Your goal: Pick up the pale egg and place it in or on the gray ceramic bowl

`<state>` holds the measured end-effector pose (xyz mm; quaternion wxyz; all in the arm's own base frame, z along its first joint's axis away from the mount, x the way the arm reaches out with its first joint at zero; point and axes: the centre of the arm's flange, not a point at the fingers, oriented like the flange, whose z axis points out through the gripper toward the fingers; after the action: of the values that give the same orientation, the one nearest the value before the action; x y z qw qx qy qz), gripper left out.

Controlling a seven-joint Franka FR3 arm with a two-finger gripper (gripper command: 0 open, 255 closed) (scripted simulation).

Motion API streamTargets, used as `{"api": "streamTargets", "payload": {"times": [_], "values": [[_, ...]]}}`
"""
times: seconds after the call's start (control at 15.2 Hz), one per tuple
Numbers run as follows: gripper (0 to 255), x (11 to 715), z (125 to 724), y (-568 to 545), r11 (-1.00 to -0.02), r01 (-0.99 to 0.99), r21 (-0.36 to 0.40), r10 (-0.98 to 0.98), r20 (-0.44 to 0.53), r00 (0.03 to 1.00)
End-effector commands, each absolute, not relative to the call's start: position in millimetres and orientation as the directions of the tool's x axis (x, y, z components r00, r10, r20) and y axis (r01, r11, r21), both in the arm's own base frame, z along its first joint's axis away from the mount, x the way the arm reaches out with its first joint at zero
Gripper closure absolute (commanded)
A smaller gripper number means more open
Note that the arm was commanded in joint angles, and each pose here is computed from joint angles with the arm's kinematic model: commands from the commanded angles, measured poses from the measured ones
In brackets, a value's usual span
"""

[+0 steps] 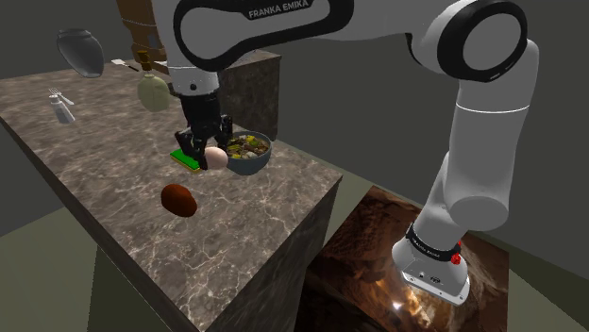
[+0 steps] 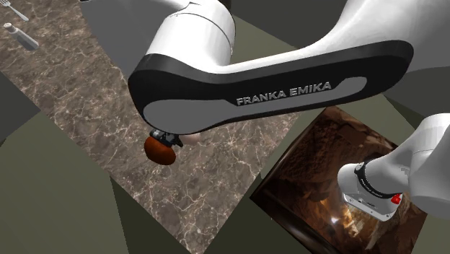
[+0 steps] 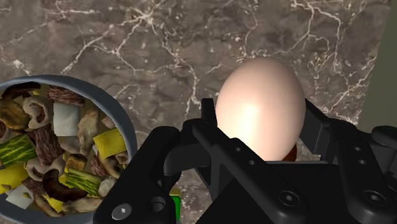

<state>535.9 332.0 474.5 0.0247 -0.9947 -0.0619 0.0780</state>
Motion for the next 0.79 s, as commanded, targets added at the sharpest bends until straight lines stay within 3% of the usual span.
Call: {"api": "streamTargets", "payload": {"times": [0.0, 0.73], "values": [[255, 535, 486, 331, -0.991, 0.119, -0.059, 0.127, -0.152, 0.98], [255, 591, 493, 226, -0.991, 0.119, -0.059, 0.127, -0.152, 0.98]]}}
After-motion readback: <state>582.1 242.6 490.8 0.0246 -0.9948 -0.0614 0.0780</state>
